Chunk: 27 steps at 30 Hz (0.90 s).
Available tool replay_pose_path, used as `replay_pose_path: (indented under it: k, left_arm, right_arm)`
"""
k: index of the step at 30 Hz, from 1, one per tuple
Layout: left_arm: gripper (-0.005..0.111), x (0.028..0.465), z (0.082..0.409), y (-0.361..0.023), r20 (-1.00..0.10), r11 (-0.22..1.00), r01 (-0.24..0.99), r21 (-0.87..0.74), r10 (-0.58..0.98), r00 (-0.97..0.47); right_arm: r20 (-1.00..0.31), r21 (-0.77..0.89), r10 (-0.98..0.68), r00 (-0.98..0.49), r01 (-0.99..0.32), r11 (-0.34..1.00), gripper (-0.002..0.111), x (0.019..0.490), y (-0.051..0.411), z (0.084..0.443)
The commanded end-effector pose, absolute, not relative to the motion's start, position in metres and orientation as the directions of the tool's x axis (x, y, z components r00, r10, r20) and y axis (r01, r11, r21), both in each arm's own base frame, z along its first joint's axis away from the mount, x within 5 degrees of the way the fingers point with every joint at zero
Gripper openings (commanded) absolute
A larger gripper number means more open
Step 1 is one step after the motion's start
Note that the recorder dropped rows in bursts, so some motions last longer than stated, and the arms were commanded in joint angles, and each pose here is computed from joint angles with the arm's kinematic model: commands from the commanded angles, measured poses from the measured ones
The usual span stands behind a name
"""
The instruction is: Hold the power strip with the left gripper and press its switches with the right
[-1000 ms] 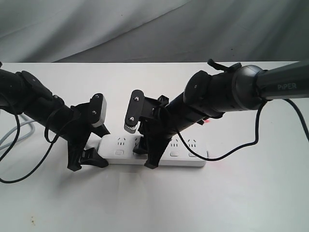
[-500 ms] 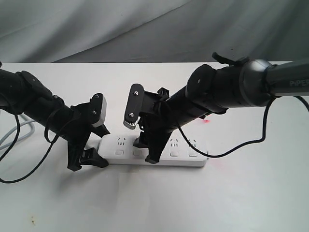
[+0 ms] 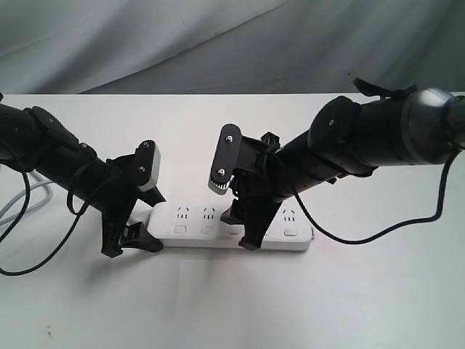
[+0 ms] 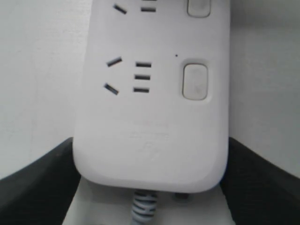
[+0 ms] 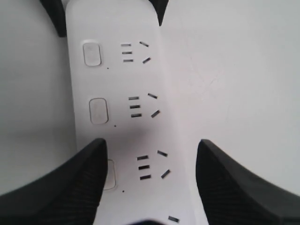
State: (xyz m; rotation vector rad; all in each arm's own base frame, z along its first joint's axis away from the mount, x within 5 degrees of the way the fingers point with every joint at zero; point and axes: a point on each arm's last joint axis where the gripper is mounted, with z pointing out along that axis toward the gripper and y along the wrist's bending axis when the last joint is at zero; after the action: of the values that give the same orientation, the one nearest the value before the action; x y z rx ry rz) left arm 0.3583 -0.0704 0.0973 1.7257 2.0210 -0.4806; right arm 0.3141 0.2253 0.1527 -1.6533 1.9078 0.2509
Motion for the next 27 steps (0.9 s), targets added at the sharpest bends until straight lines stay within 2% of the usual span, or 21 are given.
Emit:
replay_pose_path:
  k: [1, 27]
  left_arm:
    - [0.055, 0.3587, 0.0951, -0.0706, -0.523, 0.153, 0.988, 0.031, 0.845, -0.115]
    - [0.055, 0.3587, 0.0951, -0.0706, -0.523, 0.153, 0.988, 0.031, 0.845, -0.115]
  right_arm:
    - [-0.533, -0.226, -0.844, -0.06, -0.951, 0.211, 0.053, 0.3151, 0.2239, 0.1432]
    - [-0.516, -0.224, -0.854, -0.066, -0.952, 0.209, 0.053, 0.3191, 0.2179, 0.1367]
